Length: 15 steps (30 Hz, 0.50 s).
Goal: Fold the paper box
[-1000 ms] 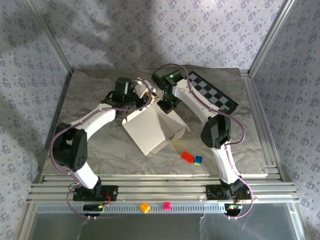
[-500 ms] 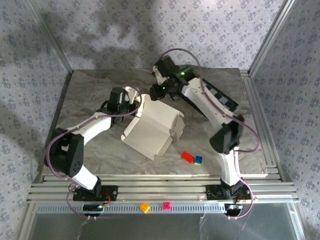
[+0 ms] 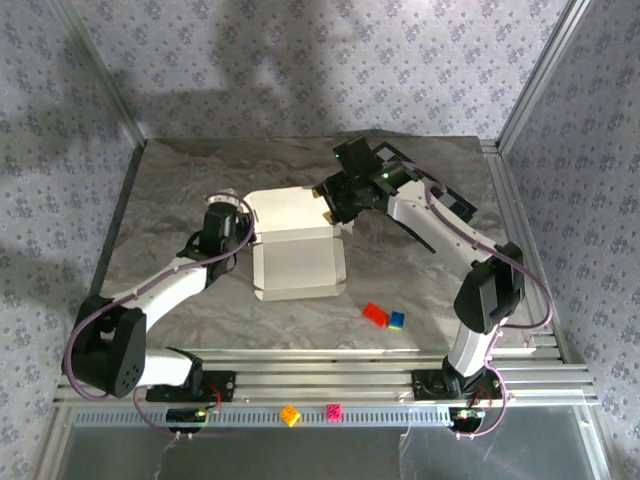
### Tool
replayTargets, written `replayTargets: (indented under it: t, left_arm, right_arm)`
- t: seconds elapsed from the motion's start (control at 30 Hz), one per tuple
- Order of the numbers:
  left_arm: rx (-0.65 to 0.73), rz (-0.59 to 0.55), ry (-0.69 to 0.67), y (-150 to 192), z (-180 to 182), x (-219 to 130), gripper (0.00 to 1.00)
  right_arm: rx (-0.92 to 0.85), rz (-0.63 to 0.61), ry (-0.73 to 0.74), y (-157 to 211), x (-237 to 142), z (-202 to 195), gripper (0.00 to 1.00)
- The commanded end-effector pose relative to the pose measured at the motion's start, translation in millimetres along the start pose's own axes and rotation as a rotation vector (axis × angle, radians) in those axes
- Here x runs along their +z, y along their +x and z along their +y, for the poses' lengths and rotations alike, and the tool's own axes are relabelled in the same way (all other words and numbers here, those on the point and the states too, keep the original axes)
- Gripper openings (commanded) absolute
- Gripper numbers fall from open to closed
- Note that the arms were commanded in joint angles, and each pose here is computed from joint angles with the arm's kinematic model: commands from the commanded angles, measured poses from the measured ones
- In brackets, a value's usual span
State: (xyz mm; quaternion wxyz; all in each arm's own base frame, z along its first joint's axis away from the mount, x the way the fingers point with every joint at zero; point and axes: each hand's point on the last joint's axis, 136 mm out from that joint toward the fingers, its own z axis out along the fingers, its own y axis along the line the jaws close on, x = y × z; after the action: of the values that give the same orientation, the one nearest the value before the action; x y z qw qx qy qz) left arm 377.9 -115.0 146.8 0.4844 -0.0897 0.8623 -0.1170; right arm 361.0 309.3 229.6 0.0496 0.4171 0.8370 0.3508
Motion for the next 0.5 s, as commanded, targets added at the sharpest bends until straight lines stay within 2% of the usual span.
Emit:
replayTargets:
  t: [0.0,0.17,0.47]
  left_arm:
    - [-0.095,-0.088,0.009,-18,-4,-9,0.00]
    - [-0.070,-0.088,0.021,-17,-9,-10,0.00]
    - [-0.037,-0.080,0.015,-16,-9,-8,0.00]
  right_arm:
    - [0.240,0.010,-0.059,5,5,22,0.53]
    - [0.213,0.032,-0.052,4,29,40,0.55]
    - [0.055,0.075,-0.115,-1,56,79,0.57]
